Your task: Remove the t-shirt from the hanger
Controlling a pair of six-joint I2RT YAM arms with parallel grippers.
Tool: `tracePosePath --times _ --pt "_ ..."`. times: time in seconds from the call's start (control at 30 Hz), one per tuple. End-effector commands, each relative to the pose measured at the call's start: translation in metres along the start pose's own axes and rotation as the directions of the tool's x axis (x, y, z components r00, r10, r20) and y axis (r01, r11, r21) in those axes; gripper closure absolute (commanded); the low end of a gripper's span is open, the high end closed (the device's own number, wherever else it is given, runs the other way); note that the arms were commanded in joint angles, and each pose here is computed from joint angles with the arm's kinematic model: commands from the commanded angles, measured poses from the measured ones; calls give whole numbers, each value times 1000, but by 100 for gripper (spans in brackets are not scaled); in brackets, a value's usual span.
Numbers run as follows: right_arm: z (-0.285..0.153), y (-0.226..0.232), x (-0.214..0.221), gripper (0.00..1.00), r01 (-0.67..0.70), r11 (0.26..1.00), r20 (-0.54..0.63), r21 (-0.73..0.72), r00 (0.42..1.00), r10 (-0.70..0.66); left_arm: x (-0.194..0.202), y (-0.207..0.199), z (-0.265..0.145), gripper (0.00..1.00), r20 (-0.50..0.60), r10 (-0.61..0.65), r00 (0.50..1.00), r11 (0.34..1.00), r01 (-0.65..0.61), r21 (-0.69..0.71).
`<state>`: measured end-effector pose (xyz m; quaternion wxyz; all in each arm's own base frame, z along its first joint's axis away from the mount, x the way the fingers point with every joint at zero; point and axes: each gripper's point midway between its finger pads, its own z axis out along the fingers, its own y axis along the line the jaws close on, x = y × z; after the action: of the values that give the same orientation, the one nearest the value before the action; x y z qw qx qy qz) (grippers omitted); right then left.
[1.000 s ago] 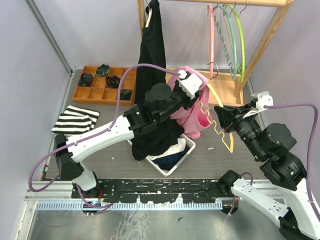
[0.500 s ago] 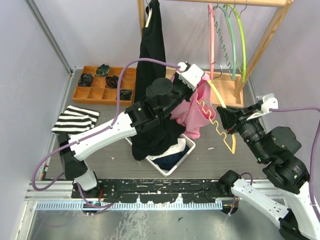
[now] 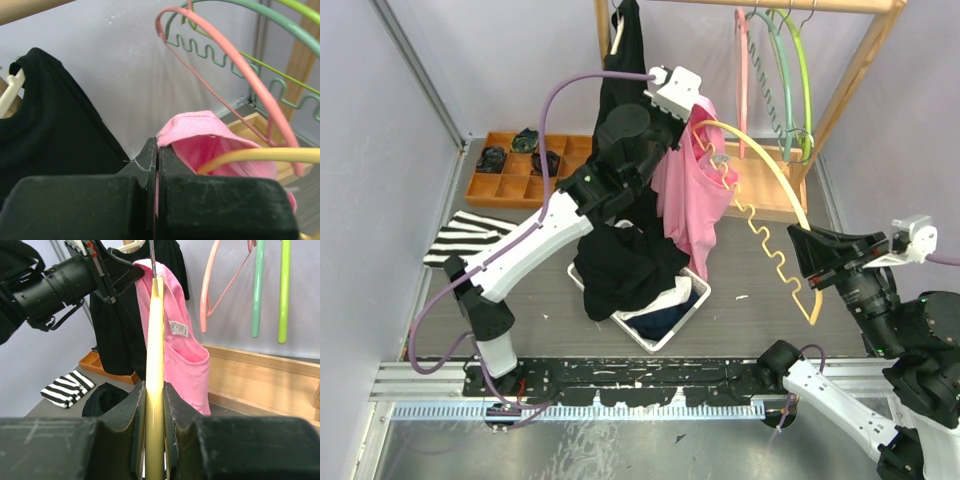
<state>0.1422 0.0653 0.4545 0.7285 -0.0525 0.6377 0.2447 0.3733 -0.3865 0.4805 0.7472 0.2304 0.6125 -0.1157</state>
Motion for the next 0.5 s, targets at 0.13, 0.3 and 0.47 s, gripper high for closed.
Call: tracePosePath --times 0.13,0.3,0.47 --pt "-35 -8 -49 99 -57 998 166 11 985 55 -11 20 14 100 7 -9 1000 999 10 -34" --pt "-48 -10 -60 99 -73 997 208 9 976 69 -5 21 19 100 -16 4 1000 999 -5 -43" --pt "-57 -11 -70 99 -80 997 237 6 968 76 -11 23 18 100 -10 3 1000 999 -3 -45"
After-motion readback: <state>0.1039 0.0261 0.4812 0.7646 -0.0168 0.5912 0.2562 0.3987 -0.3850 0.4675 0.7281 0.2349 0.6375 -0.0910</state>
